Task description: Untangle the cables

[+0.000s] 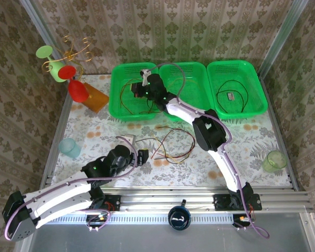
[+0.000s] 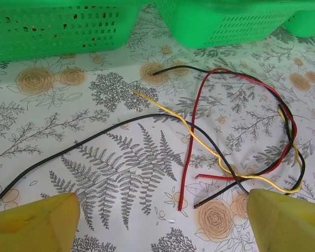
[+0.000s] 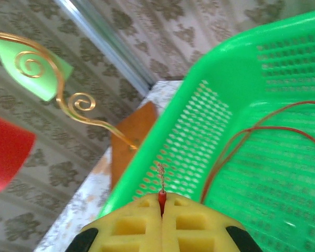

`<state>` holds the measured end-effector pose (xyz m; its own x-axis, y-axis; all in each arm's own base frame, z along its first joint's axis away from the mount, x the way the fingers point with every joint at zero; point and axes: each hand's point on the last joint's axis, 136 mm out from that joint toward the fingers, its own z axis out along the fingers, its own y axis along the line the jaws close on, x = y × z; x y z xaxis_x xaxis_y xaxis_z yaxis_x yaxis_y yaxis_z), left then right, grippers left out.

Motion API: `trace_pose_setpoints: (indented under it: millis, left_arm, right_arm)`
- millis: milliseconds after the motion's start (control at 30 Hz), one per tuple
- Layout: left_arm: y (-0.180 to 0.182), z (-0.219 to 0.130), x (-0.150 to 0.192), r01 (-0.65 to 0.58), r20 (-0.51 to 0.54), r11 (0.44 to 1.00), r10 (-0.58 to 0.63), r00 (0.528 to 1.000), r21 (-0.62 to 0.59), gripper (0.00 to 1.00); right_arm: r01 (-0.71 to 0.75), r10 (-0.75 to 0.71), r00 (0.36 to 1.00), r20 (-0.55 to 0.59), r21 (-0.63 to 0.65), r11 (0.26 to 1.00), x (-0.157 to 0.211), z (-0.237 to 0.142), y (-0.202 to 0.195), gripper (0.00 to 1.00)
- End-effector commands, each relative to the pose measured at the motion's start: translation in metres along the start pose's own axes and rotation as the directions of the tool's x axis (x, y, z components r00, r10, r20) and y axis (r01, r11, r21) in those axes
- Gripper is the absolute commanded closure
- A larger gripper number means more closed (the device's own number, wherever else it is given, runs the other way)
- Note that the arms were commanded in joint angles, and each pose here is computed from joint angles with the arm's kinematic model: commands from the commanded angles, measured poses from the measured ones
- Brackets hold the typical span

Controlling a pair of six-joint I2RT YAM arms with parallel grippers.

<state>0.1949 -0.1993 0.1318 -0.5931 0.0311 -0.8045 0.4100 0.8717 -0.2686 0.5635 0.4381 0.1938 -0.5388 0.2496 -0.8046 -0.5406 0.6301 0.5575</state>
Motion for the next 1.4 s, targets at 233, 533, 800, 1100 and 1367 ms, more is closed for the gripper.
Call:
trace_pose_setpoints:
  millis: [233,533,800,1100,1367]
  left_arm:
    - [0.004,-0.001,0.007,-0.001,-0.017,1.000,0.001,1.000,-0.024,0.16]
    - [0.005,-0.002,0.009,-0.002,-0.017,1.000,0.002,1.000,-0.027,0.16]
    - [0.004,-0.002,0.008,-0.003,-0.017,1.000,0.002,1.000,-0.025,0.16]
    - [0.005,-0.004,0.008,-0.003,-0.012,1.000,0.002,1.000,-0.031,0.16]
    - [0.008,-0.003,0.009,0.009,-0.017,0.999,-0.010,1.000,-0.049,0.16]
  right_arm:
    - [0.013,-0.015,1.000,0.000,-0.444,0.896,-0.040,-0.005,0.140,1.00]
    - [-0.085,0.112,0.994,0.006,-0.603,0.793,-0.055,-0.013,0.167,1.00]
    - [-0.247,0.207,0.969,-0.136,-0.498,0.831,0.005,0.018,0.119,1.00]
    - [-0.092,0.083,0.994,-0.072,-0.125,0.988,0.022,0.018,0.052,1.00]
    - [0.026,-0.008,0.993,-0.117,0.155,0.988,0.034,0.002,0.010,1.00]
